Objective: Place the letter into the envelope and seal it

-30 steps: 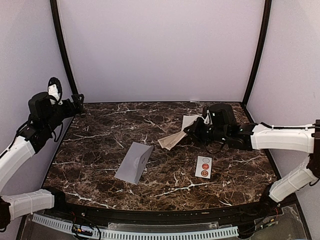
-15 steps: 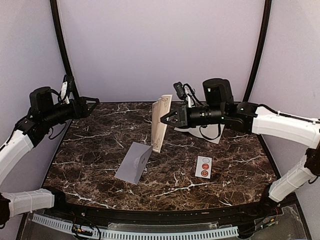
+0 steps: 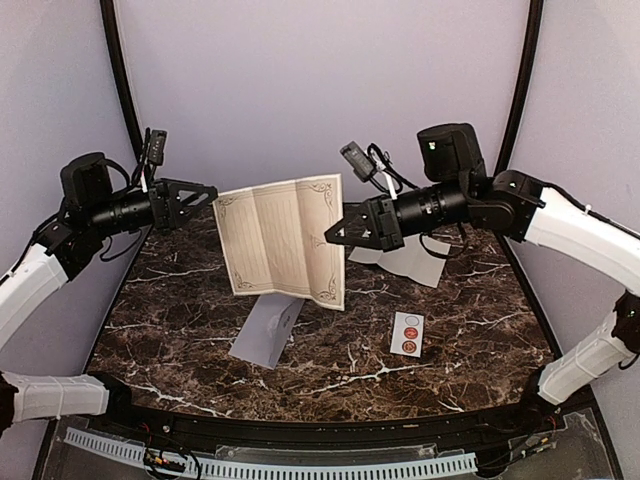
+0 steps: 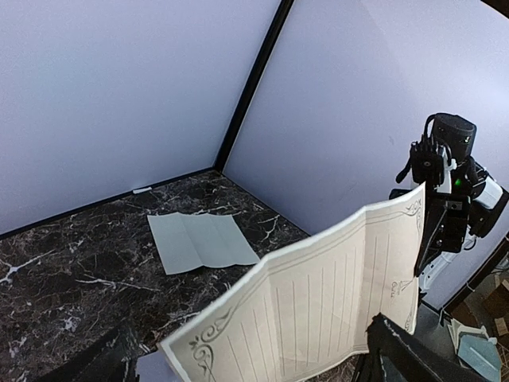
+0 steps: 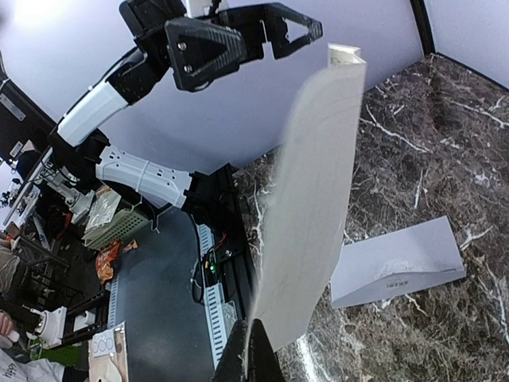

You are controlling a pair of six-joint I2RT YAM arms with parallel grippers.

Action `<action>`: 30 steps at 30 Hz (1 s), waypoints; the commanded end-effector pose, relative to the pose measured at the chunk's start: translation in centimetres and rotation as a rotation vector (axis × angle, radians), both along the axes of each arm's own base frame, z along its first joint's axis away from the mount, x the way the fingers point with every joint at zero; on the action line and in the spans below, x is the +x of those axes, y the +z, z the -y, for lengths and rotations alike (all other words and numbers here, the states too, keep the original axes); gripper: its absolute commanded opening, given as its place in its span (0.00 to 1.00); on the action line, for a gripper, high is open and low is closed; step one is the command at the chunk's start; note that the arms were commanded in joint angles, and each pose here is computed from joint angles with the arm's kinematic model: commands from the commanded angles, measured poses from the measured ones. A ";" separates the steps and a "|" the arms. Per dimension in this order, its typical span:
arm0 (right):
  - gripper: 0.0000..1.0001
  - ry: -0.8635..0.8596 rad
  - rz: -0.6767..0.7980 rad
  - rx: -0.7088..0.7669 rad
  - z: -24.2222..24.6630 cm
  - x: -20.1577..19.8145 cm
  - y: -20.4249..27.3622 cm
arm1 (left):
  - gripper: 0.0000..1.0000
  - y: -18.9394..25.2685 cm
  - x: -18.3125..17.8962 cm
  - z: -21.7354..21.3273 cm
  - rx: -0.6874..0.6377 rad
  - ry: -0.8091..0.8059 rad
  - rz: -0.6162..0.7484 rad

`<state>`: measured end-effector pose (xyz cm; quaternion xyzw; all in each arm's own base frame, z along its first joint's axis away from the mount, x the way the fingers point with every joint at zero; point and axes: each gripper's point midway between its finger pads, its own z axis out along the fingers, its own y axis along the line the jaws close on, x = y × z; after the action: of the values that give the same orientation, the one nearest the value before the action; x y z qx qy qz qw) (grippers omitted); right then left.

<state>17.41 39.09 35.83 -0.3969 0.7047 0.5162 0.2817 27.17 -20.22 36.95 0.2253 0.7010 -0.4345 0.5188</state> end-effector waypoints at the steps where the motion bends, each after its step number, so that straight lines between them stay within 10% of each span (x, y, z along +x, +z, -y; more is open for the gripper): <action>1: 0.00 0.070 -0.004 -0.075 0.9 -1.7 -0.8 | 0.99 4.5 -1.4 1.0 -0.027 -0.082 0.117; 22: 0.00 0.260 -0.081 -0.189 1.4 -5.1 -3.7 | 0.99 -2.9 -4.3 12.2 0.182 -0.560 -0.028; 30: 0.00 0.222 -0.069 -0.207 1.6 -4.6 -3.8 | 0.63 -4.3 -6.2 12.5 0.166 -0.694 -0.107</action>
<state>13.03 37.53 30.73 -0.4735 0.7235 0.4831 0.1379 22.94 -32.66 31.59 0.4446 0.6705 -0.5057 0.3116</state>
